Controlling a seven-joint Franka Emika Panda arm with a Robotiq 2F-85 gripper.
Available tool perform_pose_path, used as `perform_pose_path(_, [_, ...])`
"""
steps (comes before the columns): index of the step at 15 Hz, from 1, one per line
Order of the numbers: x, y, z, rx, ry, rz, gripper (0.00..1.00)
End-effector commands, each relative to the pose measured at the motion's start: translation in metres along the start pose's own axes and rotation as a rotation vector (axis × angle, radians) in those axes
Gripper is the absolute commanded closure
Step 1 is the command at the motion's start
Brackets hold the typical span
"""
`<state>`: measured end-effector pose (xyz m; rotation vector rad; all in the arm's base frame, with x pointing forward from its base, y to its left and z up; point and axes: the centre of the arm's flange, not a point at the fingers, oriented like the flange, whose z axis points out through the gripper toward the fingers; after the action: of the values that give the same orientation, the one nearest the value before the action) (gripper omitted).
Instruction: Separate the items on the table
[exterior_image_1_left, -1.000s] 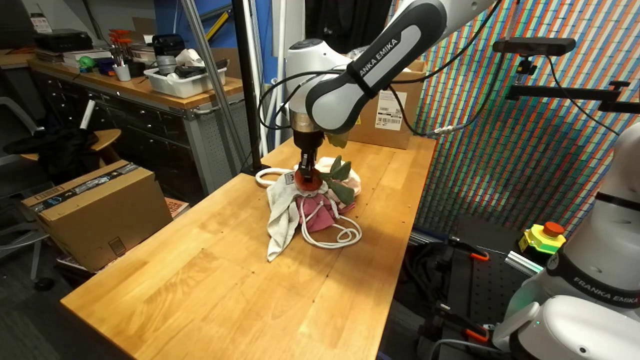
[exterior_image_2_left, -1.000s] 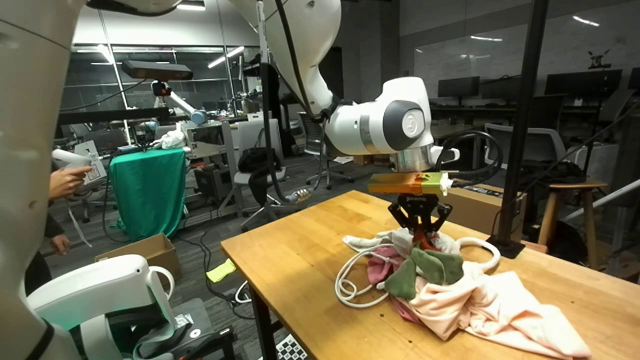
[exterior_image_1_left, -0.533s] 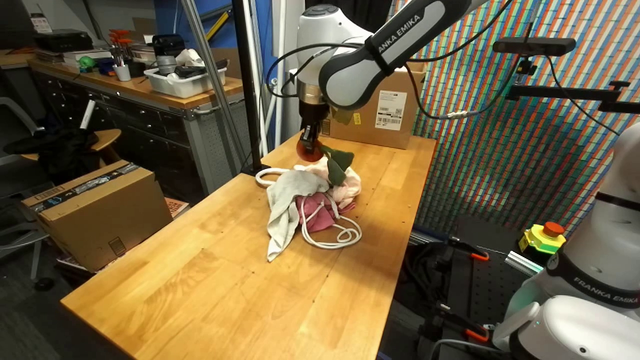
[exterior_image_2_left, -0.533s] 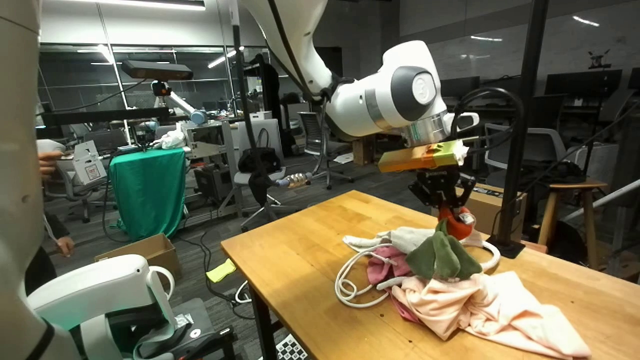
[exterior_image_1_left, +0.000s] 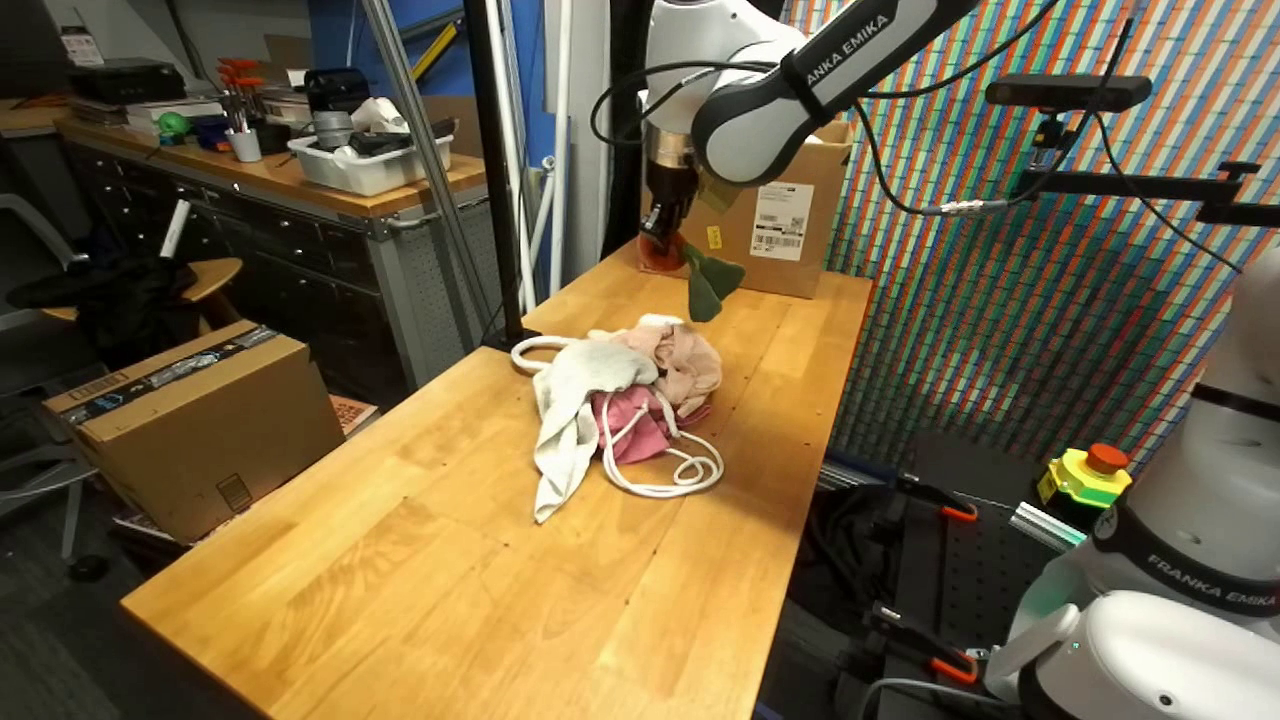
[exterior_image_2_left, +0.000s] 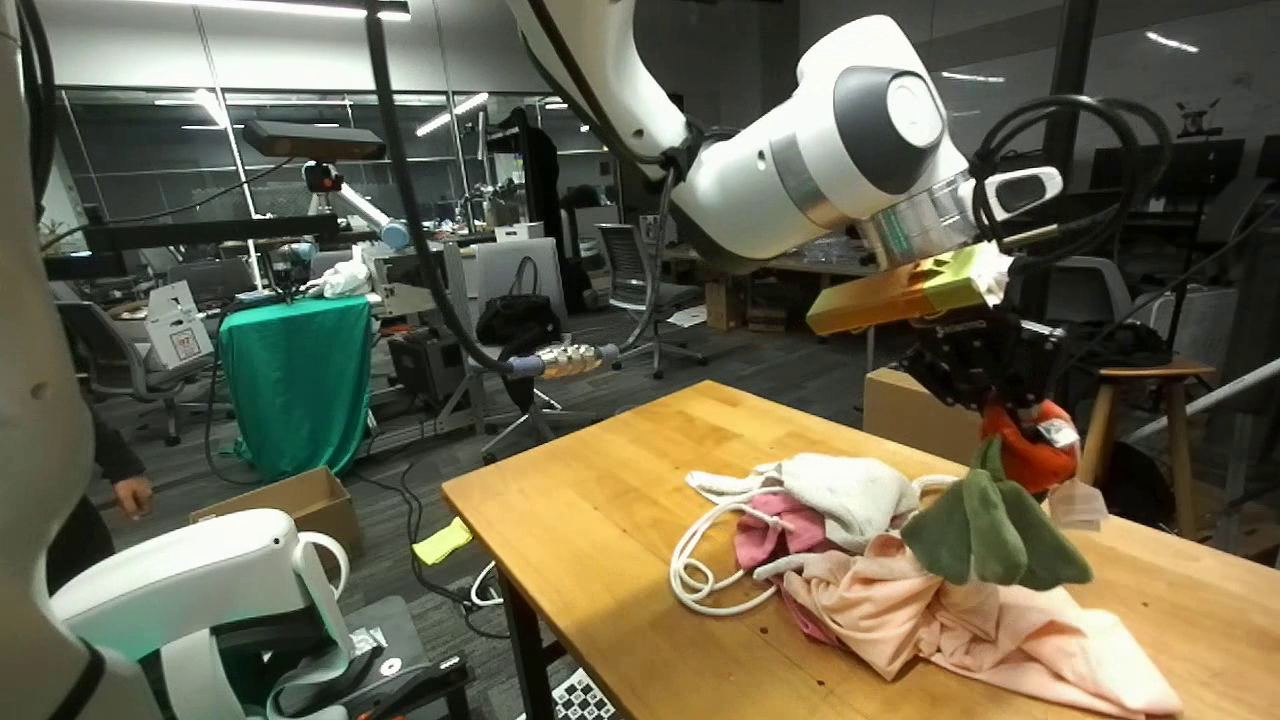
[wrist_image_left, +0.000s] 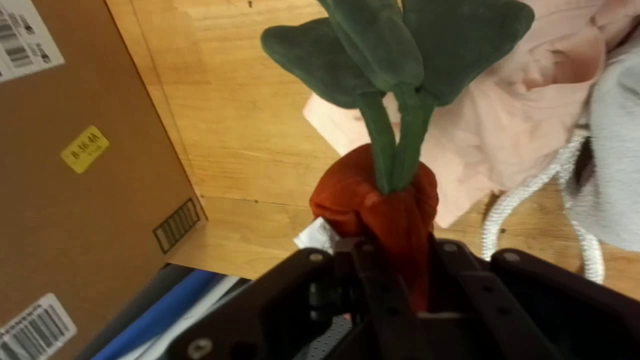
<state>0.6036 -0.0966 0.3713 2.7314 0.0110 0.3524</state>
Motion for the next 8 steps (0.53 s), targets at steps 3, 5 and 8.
perform_pose_path(3, [-0.025, 0.08, 0.058, -0.126, -0.024, 0.241, 0.92])
perform_pose_path(5, [-0.037, 0.108, 0.08, -0.161, -0.04, 0.322, 0.92])
perform_pose_path(8, [-0.053, 0.143, 0.111, -0.22, -0.059, 0.443, 0.92])
